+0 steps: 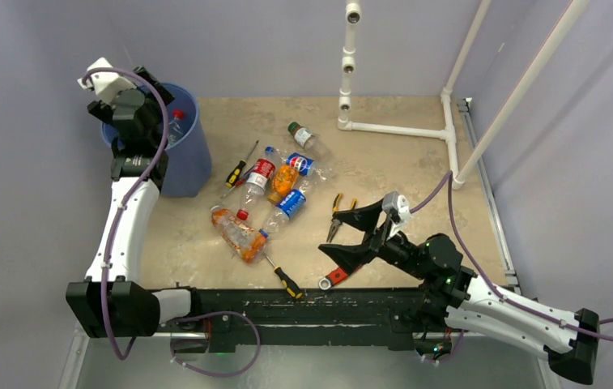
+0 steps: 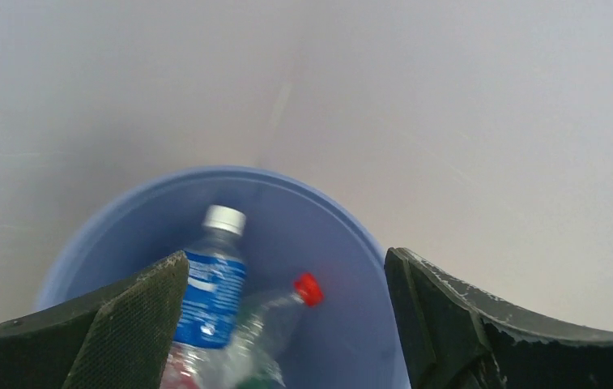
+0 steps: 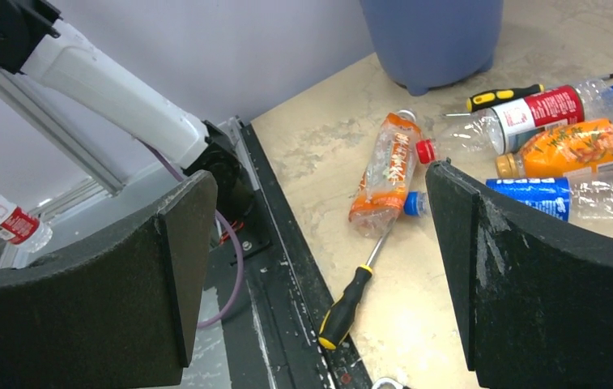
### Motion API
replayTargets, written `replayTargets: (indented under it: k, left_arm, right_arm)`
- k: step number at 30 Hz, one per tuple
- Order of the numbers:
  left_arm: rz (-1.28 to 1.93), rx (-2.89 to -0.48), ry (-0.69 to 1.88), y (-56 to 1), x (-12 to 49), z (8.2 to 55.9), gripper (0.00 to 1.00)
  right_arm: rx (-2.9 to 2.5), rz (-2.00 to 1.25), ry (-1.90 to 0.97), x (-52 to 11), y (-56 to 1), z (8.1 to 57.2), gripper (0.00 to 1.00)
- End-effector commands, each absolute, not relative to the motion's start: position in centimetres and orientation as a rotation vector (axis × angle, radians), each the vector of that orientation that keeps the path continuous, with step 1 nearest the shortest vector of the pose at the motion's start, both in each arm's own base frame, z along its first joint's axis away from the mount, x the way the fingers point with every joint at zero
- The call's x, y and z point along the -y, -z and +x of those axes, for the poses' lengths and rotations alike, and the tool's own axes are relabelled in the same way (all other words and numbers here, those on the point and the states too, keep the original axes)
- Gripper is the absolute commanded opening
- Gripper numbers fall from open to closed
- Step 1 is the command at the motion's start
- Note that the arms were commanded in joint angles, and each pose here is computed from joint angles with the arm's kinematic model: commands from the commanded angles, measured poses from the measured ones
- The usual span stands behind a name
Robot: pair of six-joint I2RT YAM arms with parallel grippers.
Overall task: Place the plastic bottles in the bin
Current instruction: Pick up the plastic bottle at the center of the board.
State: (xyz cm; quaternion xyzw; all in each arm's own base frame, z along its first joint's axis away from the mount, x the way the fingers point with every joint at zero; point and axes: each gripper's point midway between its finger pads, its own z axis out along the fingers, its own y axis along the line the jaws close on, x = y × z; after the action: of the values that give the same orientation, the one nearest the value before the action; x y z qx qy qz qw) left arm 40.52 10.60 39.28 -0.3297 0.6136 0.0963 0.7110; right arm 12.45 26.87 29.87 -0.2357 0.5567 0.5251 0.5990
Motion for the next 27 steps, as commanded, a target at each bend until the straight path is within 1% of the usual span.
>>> replayTargets:
  k: [1, 3, 4, 5, 7, 10, 13, 19, 21, 25, 27]
  left_arm:
    - [-0.531, -1.453, 0.066, -41.9, -2.2, 40.9, 0.90]
    - [-0.414, -1.528, 0.115, -41.5, 1.9, 40.5, 0.91]
    - [-0.365, -1.566, 0.142, -41.2, 3.6, 40.1, 0.96]
    - [-0.318, -1.604, 0.163, -40.7, 5.1, 39.6, 0.98]
    - [-0.214, -1.666, 0.191, -39.5, 7.6, 38.4, 0.99]
    - [-0.049, -1.759, 0.237, -37.0, 10.2, 36.8, 0.99]
    - [0.046, -1.846, 0.283, -34.1, 11.7, 35.6, 0.99]
    - [0.047, -1.872, 0.395, -29.4, 13.3, 33.8, 0.99]
    - [0.016, -1.863, 0.411, -28.1, 13.1, 33.3, 0.99]
    - [-0.047, -1.873, 0.427, -25.4, 12.8, 32.9, 0.99]
    - [-0.070, -1.882, 0.456, -25.2, 13.1, 32.9, 0.99]
  right_arm:
    - [-1.263, -0.465, -1.177, -26.2, -31.9, 13.6, 0.99]
    - [-1.295, -0.414, -1.147, -25.9, -31.5, 14.5, 0.99]
    - [-1.317, -0.380, -1.127, -25.7, -31.2, 15.1, 0.99]
    - [-1.349, -0.343, -1.105, -25.5, -30.5, 15.8, 0.99]
    - [-1.445, -0.279, -1.076, -25.5, -28.4, 16.8, 0.99]
    - [-1.565, -0.148, -0.949, -24.7, -25.0, 19.2, 0.99]
    - [-1.655, -0.077, -0.868, -24.8, -21.7, 20.8, 0.99]
    - [-1.745, -0.009, -0.898, -26.7, -18.9, 24.0, 0.95]
    - [-1.749, 0.051, -0.910, -26.0, -18.6, 25.9, 0.94]
    - [-1.741, 0.169, -0.887, -23.5, -18.1, 30.0, 0.87]
    - [-1.745, 0.192, -0.877, -23.2, -17.8, 31.6, 0.84]
